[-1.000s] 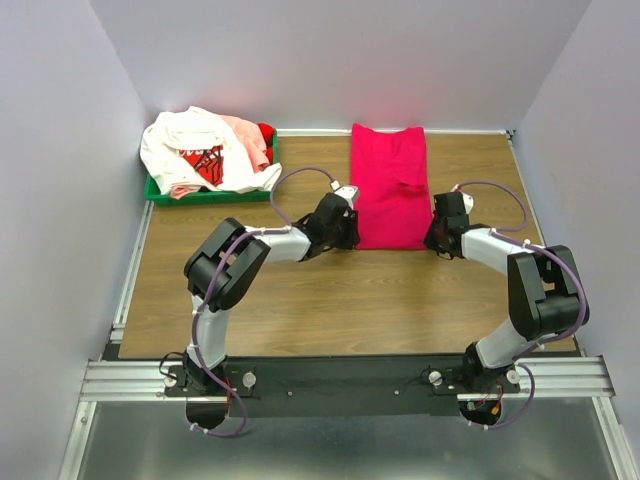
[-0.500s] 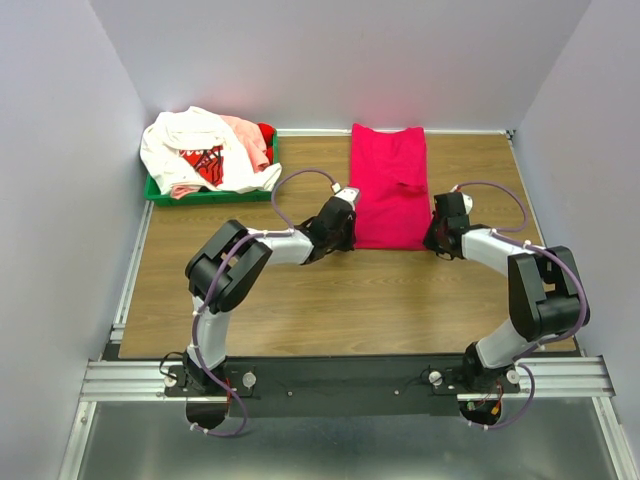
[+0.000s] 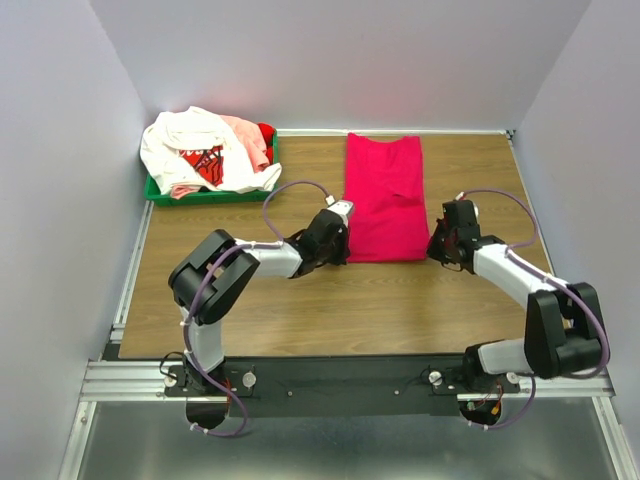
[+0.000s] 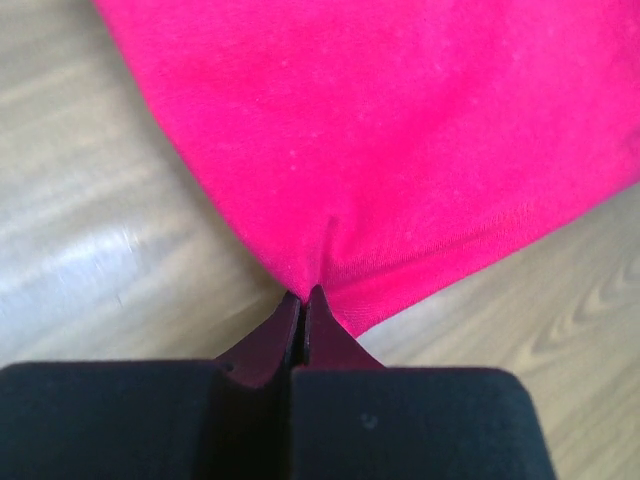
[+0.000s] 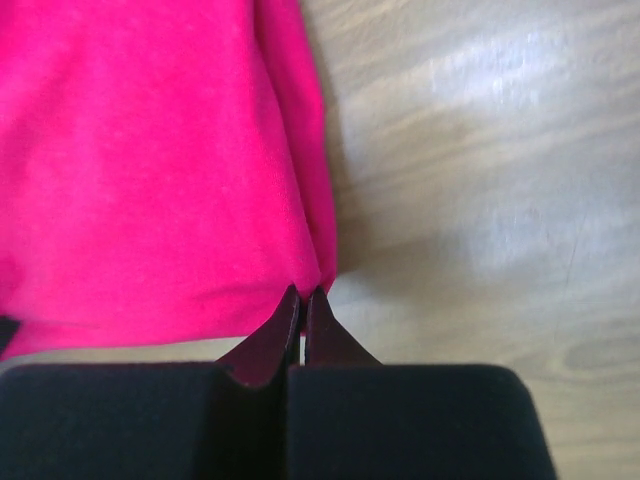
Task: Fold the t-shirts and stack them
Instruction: Fold the tshirt
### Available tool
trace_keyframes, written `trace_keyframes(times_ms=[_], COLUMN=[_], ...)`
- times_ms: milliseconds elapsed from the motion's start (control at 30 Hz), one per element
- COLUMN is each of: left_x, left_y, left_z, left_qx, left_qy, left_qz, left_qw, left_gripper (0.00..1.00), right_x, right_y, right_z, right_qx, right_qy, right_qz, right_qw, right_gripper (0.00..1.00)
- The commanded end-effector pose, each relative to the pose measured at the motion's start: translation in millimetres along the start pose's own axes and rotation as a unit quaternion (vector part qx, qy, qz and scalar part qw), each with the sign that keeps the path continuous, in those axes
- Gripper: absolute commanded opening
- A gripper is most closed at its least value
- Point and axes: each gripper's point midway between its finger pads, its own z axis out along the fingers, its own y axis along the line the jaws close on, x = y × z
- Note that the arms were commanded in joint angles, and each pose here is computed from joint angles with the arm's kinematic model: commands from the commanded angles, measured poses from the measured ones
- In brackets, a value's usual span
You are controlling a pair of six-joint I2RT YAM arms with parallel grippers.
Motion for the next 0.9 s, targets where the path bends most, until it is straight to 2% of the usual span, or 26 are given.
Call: trace_keyframes(times_ms=[0,300,400,433,467,567,867], left_x=[74.5,114.5,110.4,104.4,103.2,101.4,104.9], left_y=[10.8,-7.1,-9.7,-14.5,-15.6,-21.5,-27.6], left_z=[-23.1,-61.9,-73.4,-78.5,-81.1,-89.9,-104.7], left_qx=[-0.001,0.026,0.026,0.031,0.033,0.039,0.012], left_qy=[0.111,0.138,0.124,0.114,0.111,0.105,0.092], left_qz=[0.023,0.004,-0.010,-0.017,-0.021,-0.032,-0.046], left_qw=[0.994,0.990,0.992,0.993,0.993,0.993,0.995], left_gripper=[0.00,0.00,0.12,0.25,0.32,0.42,0.43], right_x=[22.1,63.3,74.6,80.7,82.9,85.7,86.4], right_y=[-6.2,-3.3,-3.3,-2.5,-0.9,1.4,4.7], right_z=[-22.7,-55.6,-55.9,-55.7,-56.2,-56.9,-59.2], right_qx=[-0.006,-0.032,-0.033,-0.033,-0.035,-0.034,-0.039], right_qy=[0.031,0.063,0.073,0.079,0.082,0.081,0.077], right_qz=[0.007,0.014,0.011,0.009,0.006,0.002,-0.003], right_qw=[0.999,0.997,0.997,0.996,0.996,0.996,0.996], right_gripper=[0.01,0.00,0.01,0.00,0.01,0.01,0.00])
